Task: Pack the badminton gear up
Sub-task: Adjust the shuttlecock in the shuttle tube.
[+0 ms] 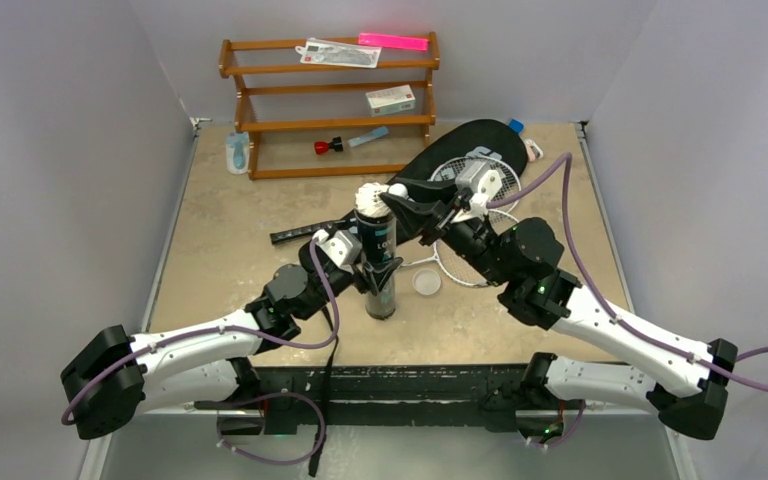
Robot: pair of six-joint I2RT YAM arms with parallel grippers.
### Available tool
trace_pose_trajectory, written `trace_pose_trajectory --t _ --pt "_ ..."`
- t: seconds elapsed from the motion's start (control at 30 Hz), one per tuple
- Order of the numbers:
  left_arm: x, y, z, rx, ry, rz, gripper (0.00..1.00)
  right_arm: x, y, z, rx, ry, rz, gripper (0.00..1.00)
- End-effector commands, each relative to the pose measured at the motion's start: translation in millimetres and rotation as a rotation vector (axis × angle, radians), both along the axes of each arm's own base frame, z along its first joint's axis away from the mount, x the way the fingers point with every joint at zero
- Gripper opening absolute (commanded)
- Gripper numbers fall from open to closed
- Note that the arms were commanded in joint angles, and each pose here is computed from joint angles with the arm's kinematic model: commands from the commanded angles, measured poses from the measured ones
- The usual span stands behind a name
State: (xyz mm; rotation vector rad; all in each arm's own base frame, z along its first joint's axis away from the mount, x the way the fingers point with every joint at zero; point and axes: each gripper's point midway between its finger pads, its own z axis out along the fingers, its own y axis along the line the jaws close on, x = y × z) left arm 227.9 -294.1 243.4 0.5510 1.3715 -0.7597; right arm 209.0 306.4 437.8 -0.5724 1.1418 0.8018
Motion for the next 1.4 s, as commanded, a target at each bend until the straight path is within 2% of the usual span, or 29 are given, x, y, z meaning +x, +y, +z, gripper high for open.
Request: trace_pose_trajectory --t 0.0,0.3,0.5,0.8,1.37 --pt "2.2 0.0 -0.6 0.004 0.004 0.008 0.55 -14.5 -11.2 27.5 0.020 -0.043 0.032 0.07" --pt "2.2 -0.2 -0.4 0.008 0.005 0.007 0.55 -22.7 -9.6 22.2 -0.041 -0.018 0.075 0.05" --pt "0.4 -3.8 -2.4 0.033 -0.003 -0.004 0.55 -13.5 -9.1 18.9 -0.093 0.060 0.037 0.01" --pt "-4.2 -8.9 -4.8 0.052 -0.015 -0.021 0.55 -8.2 -19.3 22.6 -0.122 0.108 -0.018 0.00" --pt "-7.3 -8.8 -6.1 0.053 -0.011 -0.030 0.55 -17.1 -16.5 15.3 -0.194 0.194 0.030 0.00"
